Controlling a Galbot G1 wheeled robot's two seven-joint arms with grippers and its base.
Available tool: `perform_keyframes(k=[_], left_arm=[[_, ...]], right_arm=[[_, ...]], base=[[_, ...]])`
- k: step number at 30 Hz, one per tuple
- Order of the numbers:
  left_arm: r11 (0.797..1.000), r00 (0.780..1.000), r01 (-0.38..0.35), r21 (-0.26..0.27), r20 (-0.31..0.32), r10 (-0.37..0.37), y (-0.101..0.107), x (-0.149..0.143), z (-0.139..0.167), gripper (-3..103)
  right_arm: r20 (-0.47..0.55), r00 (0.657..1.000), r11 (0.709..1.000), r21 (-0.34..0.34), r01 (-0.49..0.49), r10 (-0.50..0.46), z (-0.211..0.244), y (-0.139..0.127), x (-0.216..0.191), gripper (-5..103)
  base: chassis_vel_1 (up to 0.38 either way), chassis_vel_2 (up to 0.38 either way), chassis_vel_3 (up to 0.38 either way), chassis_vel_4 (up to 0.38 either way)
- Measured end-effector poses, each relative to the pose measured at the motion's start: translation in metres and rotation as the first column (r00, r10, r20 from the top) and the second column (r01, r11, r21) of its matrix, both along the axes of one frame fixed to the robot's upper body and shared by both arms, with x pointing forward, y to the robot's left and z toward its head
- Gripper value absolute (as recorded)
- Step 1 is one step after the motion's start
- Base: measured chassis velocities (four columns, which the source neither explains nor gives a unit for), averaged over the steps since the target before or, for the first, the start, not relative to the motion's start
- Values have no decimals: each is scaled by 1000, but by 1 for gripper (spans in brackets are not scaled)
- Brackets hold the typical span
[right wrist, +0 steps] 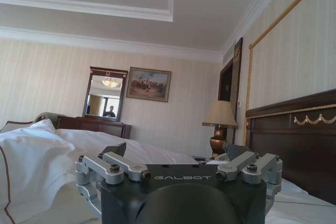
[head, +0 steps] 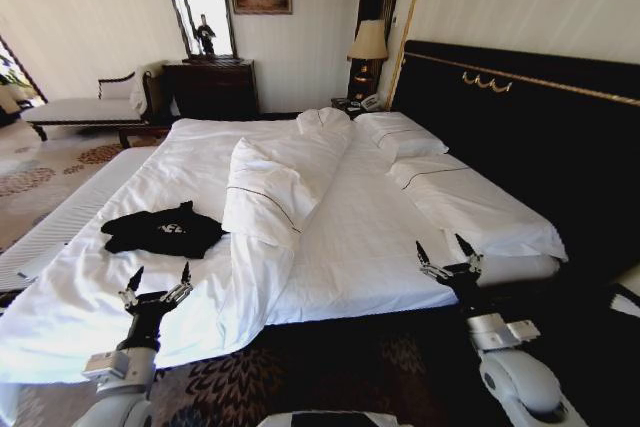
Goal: Fold the clothes on the bed.
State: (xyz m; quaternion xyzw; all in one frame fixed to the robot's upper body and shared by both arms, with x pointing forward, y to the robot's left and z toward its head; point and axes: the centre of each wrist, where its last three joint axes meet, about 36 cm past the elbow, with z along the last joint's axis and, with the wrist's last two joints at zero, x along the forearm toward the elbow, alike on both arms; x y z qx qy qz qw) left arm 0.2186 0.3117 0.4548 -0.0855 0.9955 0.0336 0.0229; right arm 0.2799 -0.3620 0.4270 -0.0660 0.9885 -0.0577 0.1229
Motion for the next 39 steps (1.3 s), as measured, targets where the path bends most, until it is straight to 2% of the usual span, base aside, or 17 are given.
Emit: perform_keyframes(k=[6,28,39], left_arm=[[1000,1000,2,3,0,-2,0,0,0,100],[1000,1000,2,5,-3,-2,2,1,-1,100],[1000,1000,1,2,-3,-1,2,2,-3,100]], right_arm=[[0,1000,1000,-17,-3,3,0,-1,0,100],[0,1000,1000,5,-4,4,-5,1,2,100],[-13,1000,1000,-7,6,-6,-6,-1,3,100]], base=[[0,0,0,0],[48,57,-50,-56],[0,0,0,0]])
